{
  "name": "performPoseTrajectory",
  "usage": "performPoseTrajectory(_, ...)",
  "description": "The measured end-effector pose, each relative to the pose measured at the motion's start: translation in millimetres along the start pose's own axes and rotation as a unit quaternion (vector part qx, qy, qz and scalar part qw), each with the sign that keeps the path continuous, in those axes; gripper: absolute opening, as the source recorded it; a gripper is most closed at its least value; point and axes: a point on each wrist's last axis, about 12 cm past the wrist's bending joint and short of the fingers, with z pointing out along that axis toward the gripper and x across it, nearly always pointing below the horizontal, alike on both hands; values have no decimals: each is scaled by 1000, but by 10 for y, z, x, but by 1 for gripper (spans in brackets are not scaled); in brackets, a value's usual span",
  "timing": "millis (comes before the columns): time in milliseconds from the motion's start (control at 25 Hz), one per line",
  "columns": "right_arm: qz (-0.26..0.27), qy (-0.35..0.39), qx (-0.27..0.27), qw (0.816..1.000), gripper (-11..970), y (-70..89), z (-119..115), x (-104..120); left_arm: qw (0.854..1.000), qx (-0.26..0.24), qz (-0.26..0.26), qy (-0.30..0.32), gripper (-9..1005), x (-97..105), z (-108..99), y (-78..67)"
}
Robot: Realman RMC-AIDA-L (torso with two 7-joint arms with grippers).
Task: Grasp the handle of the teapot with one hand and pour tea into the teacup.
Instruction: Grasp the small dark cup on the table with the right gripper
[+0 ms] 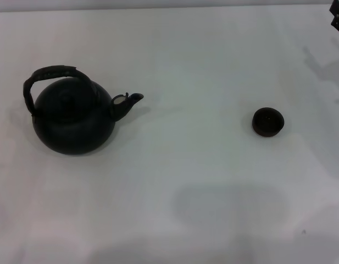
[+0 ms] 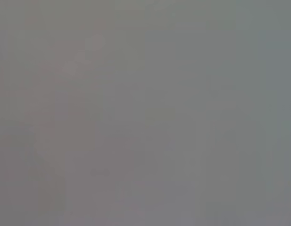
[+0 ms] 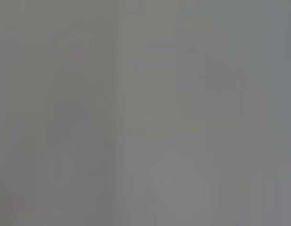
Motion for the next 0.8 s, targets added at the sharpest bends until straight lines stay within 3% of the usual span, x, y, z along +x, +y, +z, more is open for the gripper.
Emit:
performPoseTrajectory(480,-17,25,-131,991,840,-241,52,-384,1000,-9,2,8,887,1,-113,38)
performPoseTrajectory(800,-33,93,-238,966,841,-366,61,-670,1000,-6,1,8,888,2,-109,31)
